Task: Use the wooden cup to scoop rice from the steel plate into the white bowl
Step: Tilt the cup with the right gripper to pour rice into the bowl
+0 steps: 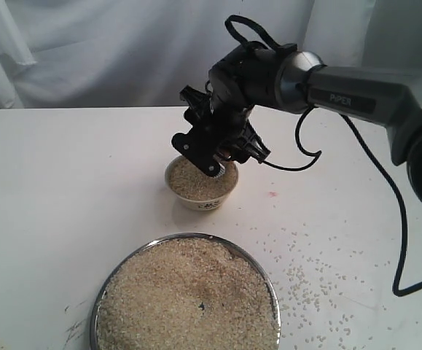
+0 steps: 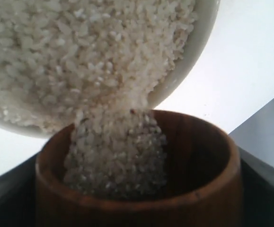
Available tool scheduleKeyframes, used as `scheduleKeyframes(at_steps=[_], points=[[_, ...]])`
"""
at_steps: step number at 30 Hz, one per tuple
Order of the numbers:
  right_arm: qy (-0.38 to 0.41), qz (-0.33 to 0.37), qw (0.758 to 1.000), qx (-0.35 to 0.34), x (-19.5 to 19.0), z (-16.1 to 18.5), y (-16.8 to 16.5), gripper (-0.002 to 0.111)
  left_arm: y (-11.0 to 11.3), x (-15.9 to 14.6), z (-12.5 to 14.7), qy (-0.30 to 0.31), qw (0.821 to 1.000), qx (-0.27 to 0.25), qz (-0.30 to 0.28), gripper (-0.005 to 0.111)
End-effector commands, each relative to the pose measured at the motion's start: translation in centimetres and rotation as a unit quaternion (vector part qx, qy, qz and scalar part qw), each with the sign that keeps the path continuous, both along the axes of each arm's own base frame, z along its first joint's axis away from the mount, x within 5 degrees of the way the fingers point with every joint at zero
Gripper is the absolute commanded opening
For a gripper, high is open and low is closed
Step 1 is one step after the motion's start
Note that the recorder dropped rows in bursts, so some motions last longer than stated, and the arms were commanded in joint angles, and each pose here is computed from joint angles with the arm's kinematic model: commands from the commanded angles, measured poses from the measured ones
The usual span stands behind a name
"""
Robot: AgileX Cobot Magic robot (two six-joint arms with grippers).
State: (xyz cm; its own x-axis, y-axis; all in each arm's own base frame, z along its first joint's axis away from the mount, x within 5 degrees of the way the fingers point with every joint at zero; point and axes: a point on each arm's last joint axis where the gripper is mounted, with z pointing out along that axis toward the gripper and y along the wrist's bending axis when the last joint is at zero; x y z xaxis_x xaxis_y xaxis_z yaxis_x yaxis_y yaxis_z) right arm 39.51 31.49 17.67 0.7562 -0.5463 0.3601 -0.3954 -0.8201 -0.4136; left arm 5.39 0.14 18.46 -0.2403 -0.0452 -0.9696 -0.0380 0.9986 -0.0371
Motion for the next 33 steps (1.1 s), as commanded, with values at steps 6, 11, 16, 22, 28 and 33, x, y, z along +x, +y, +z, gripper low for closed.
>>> scheduleKeyframes(at_steps=[6,11,16,22,28,33], points=[[-0.016,0.022,0.999,-0.022,-1.5,0.8,1.5,0.0,0.0,0.0,0.0,-0.006,1.0,0.0,0.001,0.0],[-0.039,0.023,0.998,-0.04,-1.5,1.0,1.7,0.0,0.0,0.0,0.0,-0.006,1.0,0.0,0.001,0.0],[-0.043,0.026,0.998,-0.046,-1.7,1.1,1.8,0.0,0.0,0.0,0.0,-0.006,1.0,0.0,0.001,0.0],[-0.046,0.032,0.997,-0.055,-2.0,1.1,2.1,0.0,0.0,0.0,0.0,-0.006,1.0,0.0,0.001,0.0],[-0.06,0.026,0.996,-0.064,-1.9,1.2,2.1,0.0,0.0,0.0,0.0,-0.006,1.0,0.0,0.001,0.0],[-0.061,0.022,0.995,-0.069,-2.0,1.5,1.9,0.0,0.0,0.0,0.0,-0.006,1.0,0.0,0.001,0.0]])
